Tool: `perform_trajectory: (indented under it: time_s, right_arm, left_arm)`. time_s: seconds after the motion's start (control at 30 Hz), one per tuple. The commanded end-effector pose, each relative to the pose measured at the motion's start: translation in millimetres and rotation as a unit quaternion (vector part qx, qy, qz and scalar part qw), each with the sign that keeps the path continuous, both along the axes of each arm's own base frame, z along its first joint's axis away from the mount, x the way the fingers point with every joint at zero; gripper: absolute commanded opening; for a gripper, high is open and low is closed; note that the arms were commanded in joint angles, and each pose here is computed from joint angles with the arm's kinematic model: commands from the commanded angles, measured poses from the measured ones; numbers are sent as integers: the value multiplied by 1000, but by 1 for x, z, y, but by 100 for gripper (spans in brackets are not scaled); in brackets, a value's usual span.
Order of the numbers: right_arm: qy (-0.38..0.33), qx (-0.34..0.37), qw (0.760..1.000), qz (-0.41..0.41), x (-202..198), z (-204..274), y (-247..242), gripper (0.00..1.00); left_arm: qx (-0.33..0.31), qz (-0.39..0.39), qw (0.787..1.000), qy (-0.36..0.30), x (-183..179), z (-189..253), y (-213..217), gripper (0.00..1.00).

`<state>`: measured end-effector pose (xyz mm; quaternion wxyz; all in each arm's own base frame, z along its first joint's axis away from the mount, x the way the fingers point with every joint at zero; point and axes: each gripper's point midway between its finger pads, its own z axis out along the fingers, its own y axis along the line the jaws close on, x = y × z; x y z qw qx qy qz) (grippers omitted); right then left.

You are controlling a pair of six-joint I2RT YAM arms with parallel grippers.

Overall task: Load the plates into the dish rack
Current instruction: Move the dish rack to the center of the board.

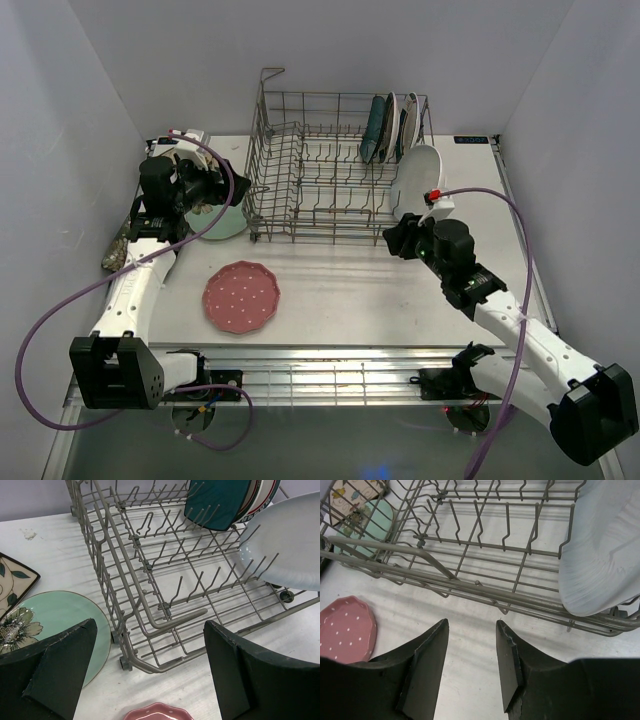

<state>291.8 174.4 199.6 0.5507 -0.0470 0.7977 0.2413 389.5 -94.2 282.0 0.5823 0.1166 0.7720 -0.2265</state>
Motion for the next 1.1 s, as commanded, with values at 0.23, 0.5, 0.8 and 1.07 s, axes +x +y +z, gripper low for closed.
perform_trajectory:
  time_s: [0.23, 0.5, 0.8, 1.07]
  right_arm:
    - [-1, 14, 1000, -13, 11, -10, 4, 46]
    - [11, -1, 999, -34, 26, -22, 3, 45]
    - [9, -7, 998, -58, 40, -24, 2, 44]
    - [7, -15, 997, -71, 49, -21, 0, 44]
  left_arm:
    - [-19, -7, 1000, -18, 4, 19, -5, 98]
    - [-24, -14, 999, -20, 8, 20, -12, 98]
    - [-24, -15, 999, -17, 15, 18, -17, 98]
    - [-27, -21, 999, -5, 27, 13, -25, 98]
